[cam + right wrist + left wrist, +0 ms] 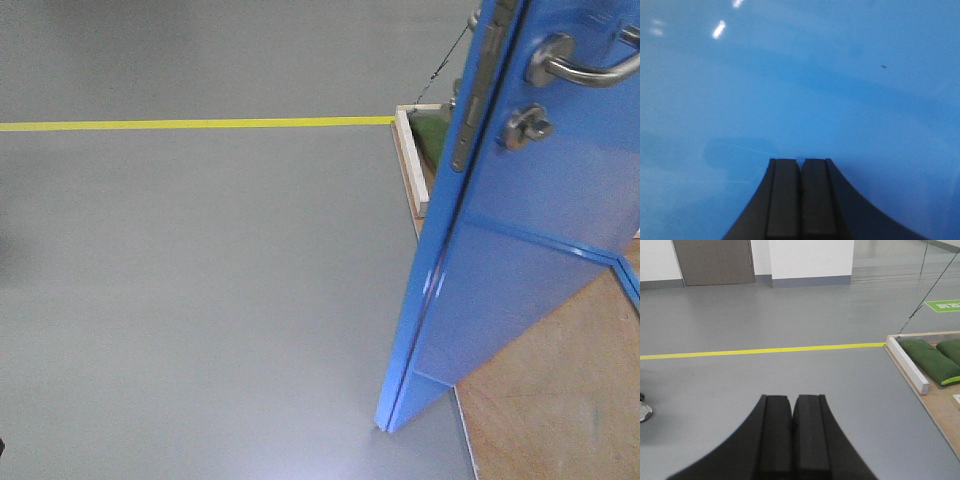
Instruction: Move to blue door and open it
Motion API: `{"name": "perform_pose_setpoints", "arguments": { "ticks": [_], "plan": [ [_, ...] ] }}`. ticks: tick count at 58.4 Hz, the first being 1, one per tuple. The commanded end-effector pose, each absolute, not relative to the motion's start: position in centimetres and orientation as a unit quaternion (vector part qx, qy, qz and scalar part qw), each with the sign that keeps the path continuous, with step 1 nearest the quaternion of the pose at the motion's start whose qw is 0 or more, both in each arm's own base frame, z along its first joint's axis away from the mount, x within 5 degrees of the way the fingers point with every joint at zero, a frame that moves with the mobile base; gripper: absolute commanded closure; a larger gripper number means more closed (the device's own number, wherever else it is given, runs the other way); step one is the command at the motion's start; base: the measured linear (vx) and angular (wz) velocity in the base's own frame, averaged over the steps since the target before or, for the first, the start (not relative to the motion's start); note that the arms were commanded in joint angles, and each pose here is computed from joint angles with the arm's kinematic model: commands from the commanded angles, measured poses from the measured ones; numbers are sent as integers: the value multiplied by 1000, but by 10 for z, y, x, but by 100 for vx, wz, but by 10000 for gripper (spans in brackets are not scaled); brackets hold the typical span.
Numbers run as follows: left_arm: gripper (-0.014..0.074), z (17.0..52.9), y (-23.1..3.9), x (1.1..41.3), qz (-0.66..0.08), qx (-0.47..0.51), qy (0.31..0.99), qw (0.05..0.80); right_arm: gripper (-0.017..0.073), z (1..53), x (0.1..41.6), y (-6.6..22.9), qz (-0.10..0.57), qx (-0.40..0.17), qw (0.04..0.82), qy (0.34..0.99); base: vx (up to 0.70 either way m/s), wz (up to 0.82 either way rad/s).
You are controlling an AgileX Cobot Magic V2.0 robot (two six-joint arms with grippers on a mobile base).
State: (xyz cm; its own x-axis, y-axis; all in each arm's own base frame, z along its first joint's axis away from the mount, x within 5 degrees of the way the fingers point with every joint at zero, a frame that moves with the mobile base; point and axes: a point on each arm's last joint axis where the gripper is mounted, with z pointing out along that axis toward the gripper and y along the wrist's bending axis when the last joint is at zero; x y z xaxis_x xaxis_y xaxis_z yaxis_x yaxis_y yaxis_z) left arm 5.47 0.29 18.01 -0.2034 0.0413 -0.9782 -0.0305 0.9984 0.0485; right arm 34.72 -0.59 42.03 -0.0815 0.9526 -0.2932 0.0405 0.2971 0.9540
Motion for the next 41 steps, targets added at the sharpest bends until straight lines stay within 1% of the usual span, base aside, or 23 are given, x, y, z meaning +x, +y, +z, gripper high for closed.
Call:
{"name": "perform_pose_setpoints", "arguments": {
  "ticks": [1,9,18,29,41],
  "plan": [
    [521,197,2,54,24,2,735,678,548,439,346,3,434,395,559,586,0,0],
    [521,197,2,54,24,2,735,678,548,441,351,6,436,393,562,583,0,0],
    [521,197,2,54,24,2,735,678,548,453,355,2,436,395,583,561,0,0],
    [521,197,2,54,24,2,735,678,548,465,361,2,443,387,593,550,0,0],
    [521,197,2,54,24,2,735,678,548,466,369,3,445,384,593,550,0,0]
  ]
}}
